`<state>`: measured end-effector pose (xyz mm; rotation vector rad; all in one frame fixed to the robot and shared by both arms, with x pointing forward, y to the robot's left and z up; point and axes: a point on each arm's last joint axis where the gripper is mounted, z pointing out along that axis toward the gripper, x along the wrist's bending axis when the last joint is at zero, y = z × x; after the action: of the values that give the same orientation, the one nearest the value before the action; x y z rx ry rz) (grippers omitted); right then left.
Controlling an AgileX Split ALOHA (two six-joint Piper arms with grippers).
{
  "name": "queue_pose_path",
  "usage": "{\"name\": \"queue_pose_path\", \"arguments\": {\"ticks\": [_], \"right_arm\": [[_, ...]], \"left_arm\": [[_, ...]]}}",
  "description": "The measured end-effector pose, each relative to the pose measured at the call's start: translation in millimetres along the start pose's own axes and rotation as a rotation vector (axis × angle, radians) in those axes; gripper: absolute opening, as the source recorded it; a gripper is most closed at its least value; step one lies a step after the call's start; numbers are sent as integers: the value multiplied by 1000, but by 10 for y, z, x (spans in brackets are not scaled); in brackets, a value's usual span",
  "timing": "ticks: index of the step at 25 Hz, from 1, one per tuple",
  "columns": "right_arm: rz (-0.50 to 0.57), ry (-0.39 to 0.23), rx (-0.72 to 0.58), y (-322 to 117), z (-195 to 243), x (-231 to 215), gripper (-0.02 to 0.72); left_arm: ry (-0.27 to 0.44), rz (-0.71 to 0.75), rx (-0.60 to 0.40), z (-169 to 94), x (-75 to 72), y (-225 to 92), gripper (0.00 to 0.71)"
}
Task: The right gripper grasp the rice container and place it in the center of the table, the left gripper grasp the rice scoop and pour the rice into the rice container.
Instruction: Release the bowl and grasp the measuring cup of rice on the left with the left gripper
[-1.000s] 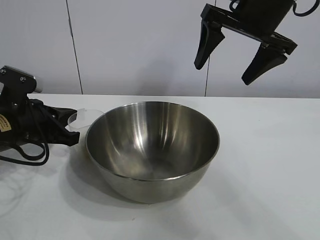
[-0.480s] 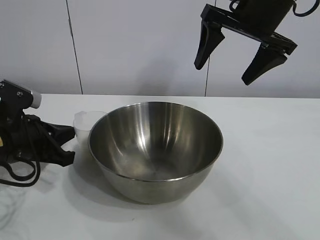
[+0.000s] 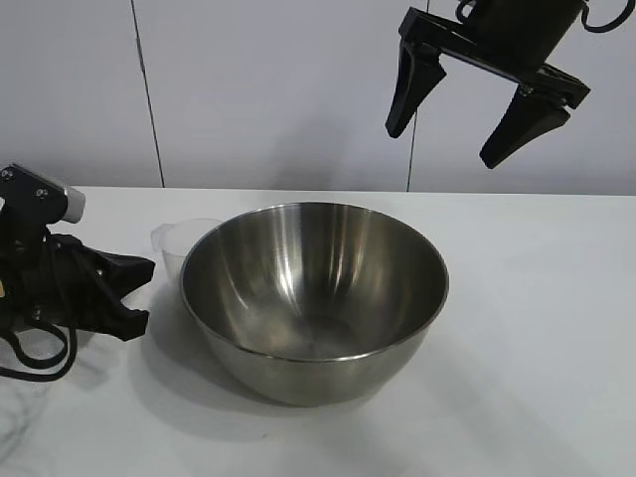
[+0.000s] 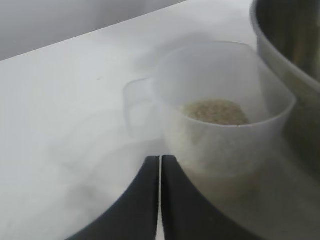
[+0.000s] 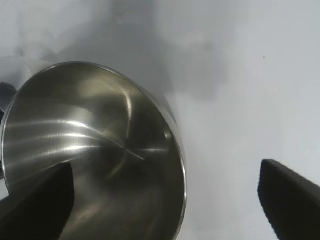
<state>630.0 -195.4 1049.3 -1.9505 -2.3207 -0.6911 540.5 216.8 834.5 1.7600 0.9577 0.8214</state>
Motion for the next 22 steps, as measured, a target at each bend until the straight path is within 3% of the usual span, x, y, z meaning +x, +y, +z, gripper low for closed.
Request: {"name": "queue_pose_path", "arguments": {"ticks": [4, 22], "right_arm": [[0, 0, -1, 1, 0, 0, 694], [8, 10, -3, 3, 0, 9, 694]], "left_arm": [[6, -4, 1, 0, 5, -1, 409], [19, 17, -78, 175, 80, 172, 471]]}}
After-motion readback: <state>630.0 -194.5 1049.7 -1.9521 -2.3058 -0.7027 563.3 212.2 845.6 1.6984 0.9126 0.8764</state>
